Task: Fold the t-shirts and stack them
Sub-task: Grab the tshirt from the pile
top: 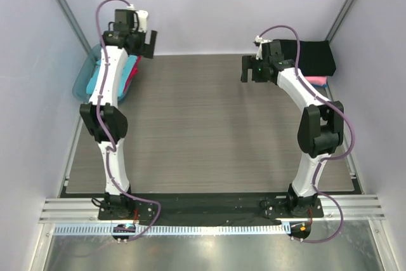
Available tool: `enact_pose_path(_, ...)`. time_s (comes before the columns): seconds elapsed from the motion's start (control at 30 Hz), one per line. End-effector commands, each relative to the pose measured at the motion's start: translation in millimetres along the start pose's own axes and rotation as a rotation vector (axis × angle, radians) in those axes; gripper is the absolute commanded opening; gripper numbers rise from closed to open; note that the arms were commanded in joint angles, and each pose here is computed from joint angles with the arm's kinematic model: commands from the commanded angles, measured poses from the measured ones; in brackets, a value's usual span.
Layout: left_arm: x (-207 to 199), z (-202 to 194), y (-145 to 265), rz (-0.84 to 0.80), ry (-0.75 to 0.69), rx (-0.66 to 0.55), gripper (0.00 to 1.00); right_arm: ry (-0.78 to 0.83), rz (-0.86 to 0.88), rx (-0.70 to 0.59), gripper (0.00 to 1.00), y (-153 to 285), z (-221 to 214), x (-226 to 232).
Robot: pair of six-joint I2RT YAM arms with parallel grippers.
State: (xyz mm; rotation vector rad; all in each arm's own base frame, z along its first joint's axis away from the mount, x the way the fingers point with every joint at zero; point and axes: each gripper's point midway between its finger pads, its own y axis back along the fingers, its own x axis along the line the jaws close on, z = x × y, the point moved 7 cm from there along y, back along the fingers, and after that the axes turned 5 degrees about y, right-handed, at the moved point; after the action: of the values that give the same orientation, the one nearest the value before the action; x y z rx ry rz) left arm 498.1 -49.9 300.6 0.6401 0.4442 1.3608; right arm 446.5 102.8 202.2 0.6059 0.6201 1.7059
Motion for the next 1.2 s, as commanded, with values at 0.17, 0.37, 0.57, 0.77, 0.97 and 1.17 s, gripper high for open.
enact_pose_path(0.17,107,-6,-30,0.232,0.208,-0.049,0.89,0.076,0.038,-0.033,1.0,-4,7,4)
enact_pose_path(0.37,126,-29,-60,0.181,0.232,0.013,0.66,0.084,0.125,-0.009,1.0,-12,1,13)
enact_pose_path(0.57,125,-47,-78,0.111,0.239,0.063,0.64,0.106,0.134,-0.006,1.0,-16,1,15)
enact_pose_path(0.77,116,-53,-91,0.047,0.24,0.079,0.58,0.124,0.135,0.011,1.0,-20,-5,18)
enact_pose_path(0.97,114,-64,-102,0.024,0.242,0.112,0.55,0.132,0.133,0.016,1.0,-22,-7,23)
enact_pose_path(1.17,108,-67,-108,0.01,0.233,0.127,0.55,0.167,0.124,0.01,1.0,-24,-5,23)
